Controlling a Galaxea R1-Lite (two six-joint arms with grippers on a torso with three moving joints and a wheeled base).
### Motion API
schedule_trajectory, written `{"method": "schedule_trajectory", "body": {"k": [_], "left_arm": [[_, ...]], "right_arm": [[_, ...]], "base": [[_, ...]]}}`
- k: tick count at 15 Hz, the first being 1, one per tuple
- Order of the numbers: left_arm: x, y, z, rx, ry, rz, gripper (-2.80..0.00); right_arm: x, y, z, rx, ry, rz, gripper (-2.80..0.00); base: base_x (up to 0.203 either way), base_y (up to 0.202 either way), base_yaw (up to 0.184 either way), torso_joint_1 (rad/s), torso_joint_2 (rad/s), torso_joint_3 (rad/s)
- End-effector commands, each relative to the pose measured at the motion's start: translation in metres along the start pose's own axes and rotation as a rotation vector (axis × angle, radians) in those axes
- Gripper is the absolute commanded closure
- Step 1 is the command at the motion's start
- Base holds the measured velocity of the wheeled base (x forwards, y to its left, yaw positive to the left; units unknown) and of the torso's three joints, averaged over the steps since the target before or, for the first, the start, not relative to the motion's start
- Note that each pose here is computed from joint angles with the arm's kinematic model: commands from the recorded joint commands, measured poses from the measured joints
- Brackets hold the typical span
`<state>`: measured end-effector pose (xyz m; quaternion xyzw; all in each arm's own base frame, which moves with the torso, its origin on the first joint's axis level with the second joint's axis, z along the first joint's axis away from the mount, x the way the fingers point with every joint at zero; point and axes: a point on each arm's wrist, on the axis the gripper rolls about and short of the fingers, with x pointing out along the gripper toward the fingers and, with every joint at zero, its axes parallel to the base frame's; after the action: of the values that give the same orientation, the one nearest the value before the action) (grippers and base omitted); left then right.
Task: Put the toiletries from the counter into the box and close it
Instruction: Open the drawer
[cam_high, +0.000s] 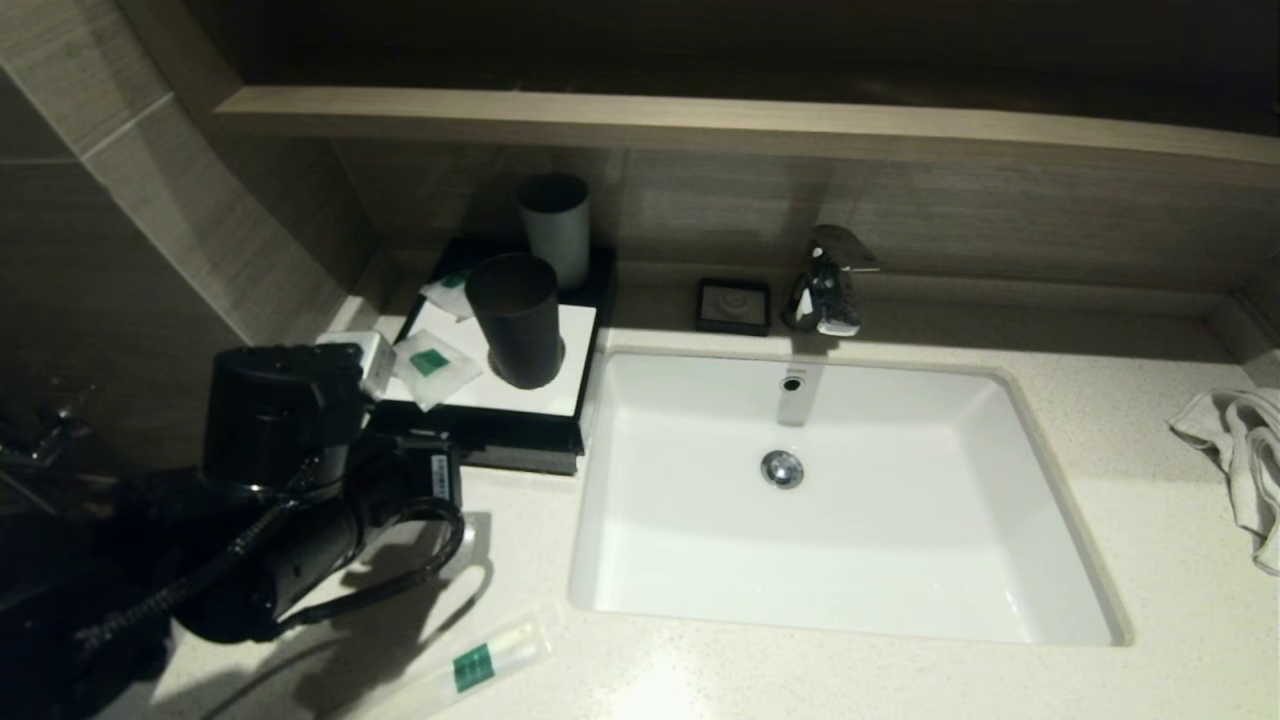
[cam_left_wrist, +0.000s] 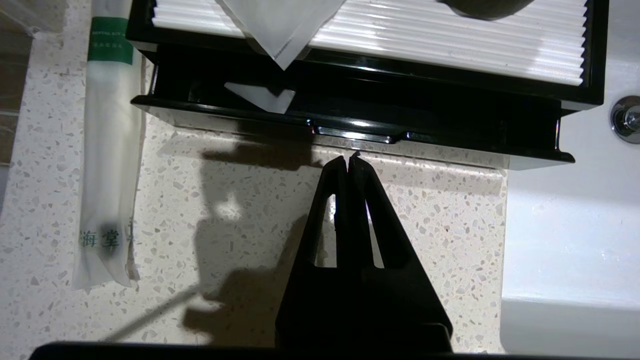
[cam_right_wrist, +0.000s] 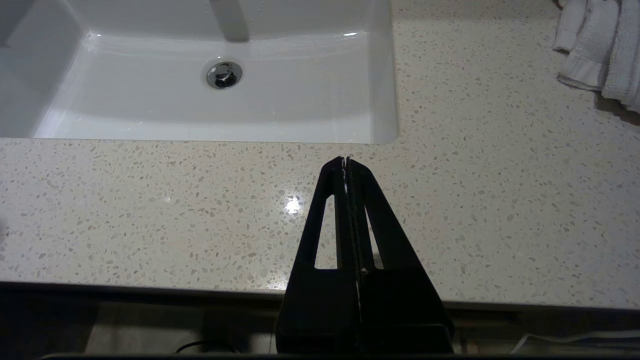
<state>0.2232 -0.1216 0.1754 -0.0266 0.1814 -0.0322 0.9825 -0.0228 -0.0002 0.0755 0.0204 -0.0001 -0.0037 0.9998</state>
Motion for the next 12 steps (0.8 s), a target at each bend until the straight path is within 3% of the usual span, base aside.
{"method": "schedule_trajectory", "body": {"k": [1,12], "left_arm": [[0.006,-0.004,-0.003,0.006,0.01,-0.002,0.0],[0.026,-0.013,0.0,-0.008,-0.026,-0.005,0.0]], "right_arm": [[0.0,0.0,0.0,0.0,0.002,0.0,0.0],[0.0,0.0,0.0,0.001,0.002,0.0,0.0]], "base": [[0.0,0.0,0.0,0.0,0.0,0.0],[0.0,0.0,0.0,0.0,0.0,0.0]]}}
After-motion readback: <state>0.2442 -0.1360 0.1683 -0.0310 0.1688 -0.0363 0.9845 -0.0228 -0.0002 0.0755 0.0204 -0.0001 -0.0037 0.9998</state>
